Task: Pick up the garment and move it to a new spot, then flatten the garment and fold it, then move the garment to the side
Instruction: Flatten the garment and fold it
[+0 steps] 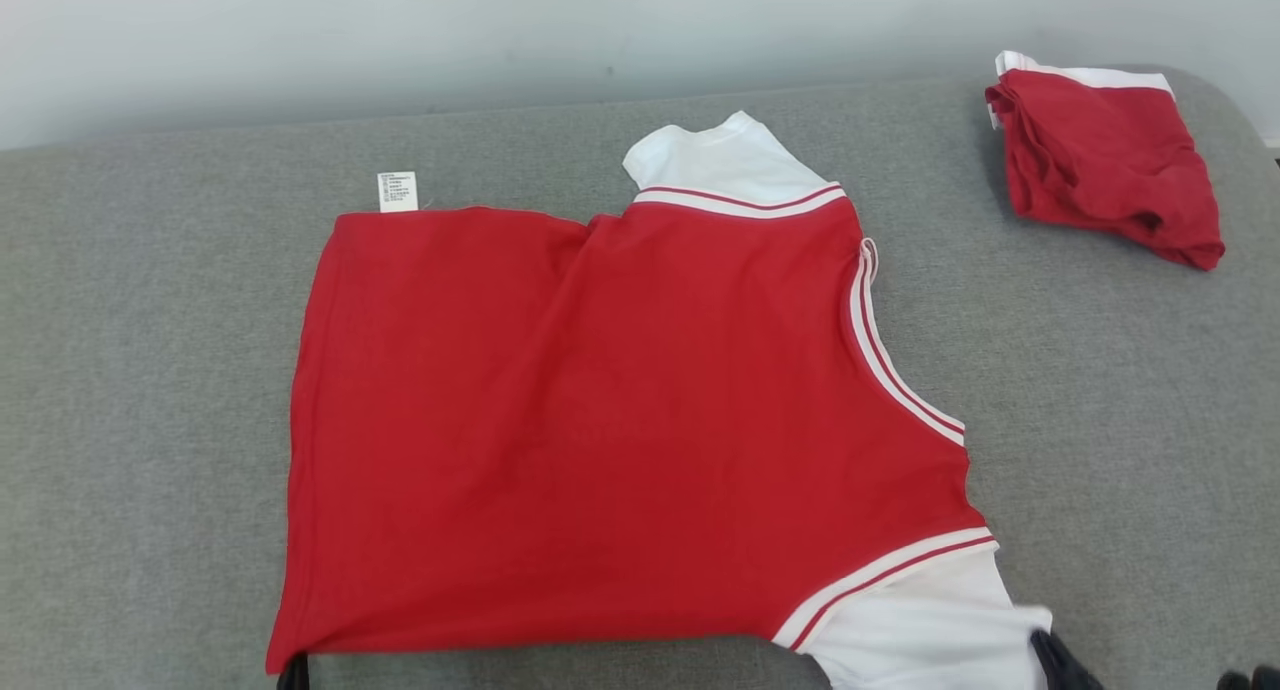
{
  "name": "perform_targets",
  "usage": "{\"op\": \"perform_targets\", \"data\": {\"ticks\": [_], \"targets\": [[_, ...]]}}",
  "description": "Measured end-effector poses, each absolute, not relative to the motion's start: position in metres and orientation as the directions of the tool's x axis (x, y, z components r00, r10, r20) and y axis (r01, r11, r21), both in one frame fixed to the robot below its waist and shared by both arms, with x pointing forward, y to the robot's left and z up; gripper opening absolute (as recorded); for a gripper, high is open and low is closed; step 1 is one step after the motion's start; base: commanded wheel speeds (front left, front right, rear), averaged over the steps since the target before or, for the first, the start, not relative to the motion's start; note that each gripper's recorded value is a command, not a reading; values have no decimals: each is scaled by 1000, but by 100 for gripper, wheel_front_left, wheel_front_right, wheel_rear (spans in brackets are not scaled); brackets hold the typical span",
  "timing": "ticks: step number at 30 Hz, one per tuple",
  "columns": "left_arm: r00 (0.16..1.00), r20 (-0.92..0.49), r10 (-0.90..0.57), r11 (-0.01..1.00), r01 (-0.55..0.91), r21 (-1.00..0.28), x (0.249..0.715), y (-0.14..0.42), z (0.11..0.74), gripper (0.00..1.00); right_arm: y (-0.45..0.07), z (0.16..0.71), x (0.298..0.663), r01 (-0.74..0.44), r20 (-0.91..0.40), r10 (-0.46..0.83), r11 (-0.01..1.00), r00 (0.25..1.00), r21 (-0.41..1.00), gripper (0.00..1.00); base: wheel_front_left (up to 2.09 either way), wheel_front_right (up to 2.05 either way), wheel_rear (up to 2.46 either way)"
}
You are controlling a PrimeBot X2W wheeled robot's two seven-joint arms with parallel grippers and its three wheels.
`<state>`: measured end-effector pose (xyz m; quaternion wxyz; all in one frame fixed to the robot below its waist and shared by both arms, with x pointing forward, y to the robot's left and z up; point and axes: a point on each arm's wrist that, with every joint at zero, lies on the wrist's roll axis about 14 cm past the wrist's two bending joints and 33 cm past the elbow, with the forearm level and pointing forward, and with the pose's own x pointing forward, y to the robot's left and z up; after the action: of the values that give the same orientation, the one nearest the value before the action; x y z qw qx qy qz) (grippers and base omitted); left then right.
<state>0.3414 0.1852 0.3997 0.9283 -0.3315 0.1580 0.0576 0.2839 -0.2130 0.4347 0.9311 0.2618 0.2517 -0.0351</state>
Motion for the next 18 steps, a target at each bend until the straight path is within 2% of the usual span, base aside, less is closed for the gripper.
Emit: {"op": "perform_targets", "data": {"ticks": [7,10,18], "targets": [[969,-247,-5,776,-152,-612,358,182,424,0,-199,465,326,92,-350,117,844,930,528,0,0,0,0],[974,-223,-27,785,-118,-608,367,179,433,0,-200,476,346,61,-310,118,857,943,512,0,0,0,0],[979,-194,-66,815,-59,-576,401,179,444,0,-191,489,412,-60,-304,196,913,932,404,0,0,0,0]]}}
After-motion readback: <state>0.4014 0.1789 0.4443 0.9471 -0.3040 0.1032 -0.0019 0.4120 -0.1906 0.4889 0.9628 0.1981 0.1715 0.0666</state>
